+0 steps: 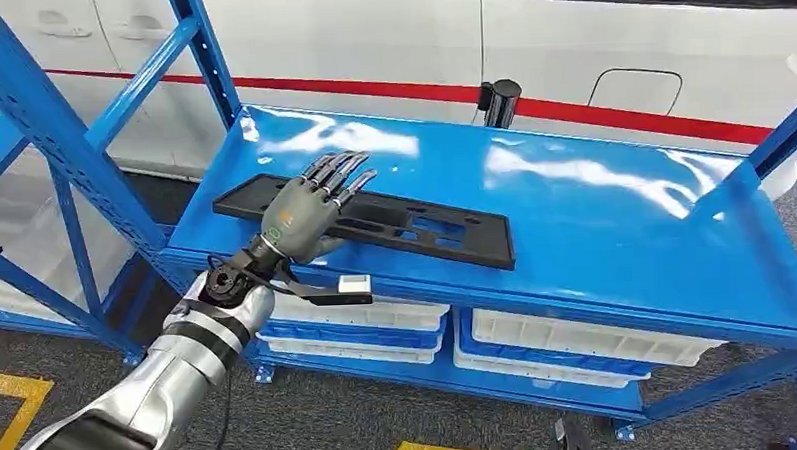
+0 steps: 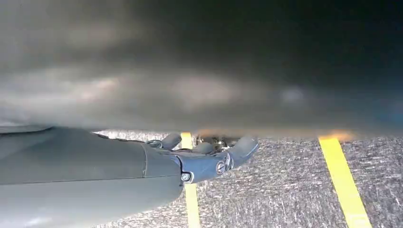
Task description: Take the parts from the cabinet and place them on the table.
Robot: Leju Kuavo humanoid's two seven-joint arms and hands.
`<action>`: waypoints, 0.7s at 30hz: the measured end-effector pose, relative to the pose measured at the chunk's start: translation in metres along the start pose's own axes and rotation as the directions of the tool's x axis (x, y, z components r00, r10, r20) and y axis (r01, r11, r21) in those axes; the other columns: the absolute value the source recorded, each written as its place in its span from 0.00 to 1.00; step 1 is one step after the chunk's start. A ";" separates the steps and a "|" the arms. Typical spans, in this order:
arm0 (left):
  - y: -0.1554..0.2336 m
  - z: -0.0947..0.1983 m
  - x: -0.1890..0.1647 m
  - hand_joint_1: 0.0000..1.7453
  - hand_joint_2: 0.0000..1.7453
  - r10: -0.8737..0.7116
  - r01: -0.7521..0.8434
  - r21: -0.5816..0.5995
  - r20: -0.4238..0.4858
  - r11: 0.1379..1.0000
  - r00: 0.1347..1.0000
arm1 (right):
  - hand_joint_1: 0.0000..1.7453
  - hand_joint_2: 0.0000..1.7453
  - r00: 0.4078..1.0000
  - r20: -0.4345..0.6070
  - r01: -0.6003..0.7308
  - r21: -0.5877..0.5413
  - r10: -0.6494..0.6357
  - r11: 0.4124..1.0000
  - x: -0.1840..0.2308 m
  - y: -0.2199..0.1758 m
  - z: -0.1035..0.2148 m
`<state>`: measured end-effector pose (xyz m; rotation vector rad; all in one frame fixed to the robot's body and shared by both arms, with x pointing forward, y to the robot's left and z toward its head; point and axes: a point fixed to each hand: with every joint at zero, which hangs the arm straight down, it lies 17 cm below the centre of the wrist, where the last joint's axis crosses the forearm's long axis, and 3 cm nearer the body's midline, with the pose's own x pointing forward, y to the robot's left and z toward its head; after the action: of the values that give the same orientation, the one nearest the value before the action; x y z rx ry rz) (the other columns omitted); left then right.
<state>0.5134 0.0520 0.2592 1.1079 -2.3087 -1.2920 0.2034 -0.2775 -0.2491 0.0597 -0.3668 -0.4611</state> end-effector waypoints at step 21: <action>-0.023 0.015 -0.010 1.00 0.00 0.069 -0.072 -0.047 -0.069 0.996 0.995 | 0.00 0.00 1.000 -0.006 -0.012 0.002 0.012 1.000 -0.001 0.001 0.000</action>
<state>0.5228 0.0615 0.2335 1.0284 -2.2338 -1.2593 0.2030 -0.2763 -0.2493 0.0607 -0.3610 -0.4490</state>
